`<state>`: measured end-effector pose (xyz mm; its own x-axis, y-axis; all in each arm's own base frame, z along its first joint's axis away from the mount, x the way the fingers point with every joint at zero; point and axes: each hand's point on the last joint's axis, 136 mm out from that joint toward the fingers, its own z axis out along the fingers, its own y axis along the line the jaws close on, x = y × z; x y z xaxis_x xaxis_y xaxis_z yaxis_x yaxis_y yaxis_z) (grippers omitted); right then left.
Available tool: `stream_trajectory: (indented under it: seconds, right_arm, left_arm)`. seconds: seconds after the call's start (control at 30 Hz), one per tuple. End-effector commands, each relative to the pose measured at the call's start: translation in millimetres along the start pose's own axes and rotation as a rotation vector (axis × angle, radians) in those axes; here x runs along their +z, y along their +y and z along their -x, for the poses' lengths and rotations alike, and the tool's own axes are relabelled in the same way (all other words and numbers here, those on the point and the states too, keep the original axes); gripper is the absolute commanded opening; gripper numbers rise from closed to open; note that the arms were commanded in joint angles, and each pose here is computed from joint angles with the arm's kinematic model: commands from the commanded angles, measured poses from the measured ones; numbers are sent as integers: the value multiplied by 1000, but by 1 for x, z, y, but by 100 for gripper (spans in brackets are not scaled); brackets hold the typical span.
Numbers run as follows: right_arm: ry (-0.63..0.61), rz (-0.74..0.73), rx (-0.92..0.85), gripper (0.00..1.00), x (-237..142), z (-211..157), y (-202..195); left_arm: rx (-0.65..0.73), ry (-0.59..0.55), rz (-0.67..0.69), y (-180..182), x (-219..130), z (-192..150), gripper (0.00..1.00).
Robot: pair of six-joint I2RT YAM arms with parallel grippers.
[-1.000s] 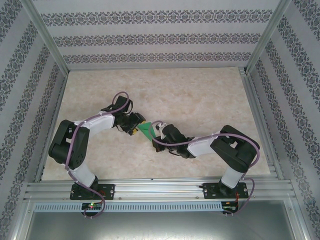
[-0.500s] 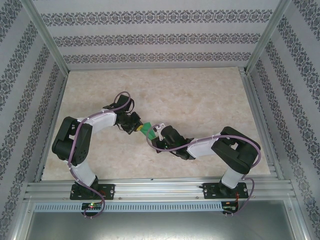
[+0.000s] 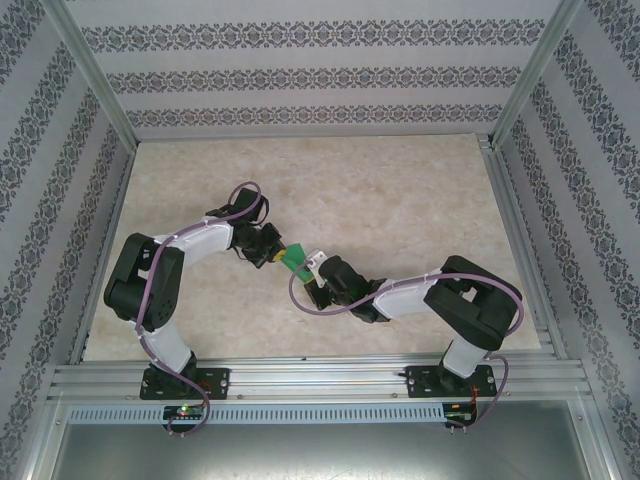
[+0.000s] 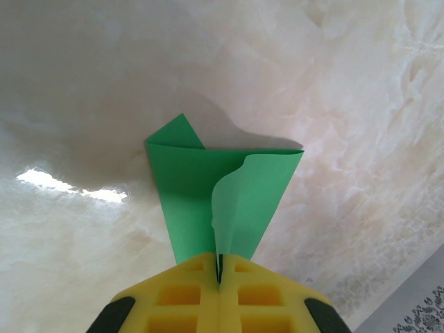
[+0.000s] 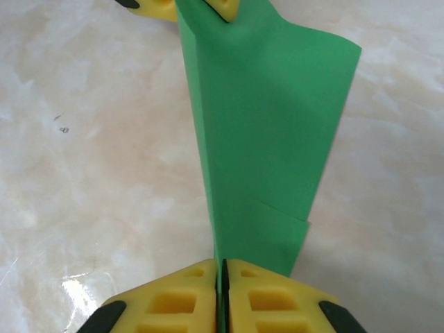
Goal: Fold a paper plane with a square sheet of paper (pick it up from the middle)
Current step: Fold the wing for the fifth time at the center of the table.
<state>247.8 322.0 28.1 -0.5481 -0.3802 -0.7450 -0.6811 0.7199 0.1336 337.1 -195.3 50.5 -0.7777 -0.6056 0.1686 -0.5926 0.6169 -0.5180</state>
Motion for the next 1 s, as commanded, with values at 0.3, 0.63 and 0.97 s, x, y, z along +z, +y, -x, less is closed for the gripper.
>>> stream_trajectory:
  seconds: [0.3,0.63,0.97]
  right_arm:
    - [-23,22,41,0,-3,15,5]
    - [66,172,363,0,1,7,3]
    - [128,316,573,0,4,12,5]
  left_arm:
    - [47,-25,35,4,-12,-1,23]
    - [139,-258,114,24,-74,15,54]
    - [234,-190,-77,2,-64,-3,50]
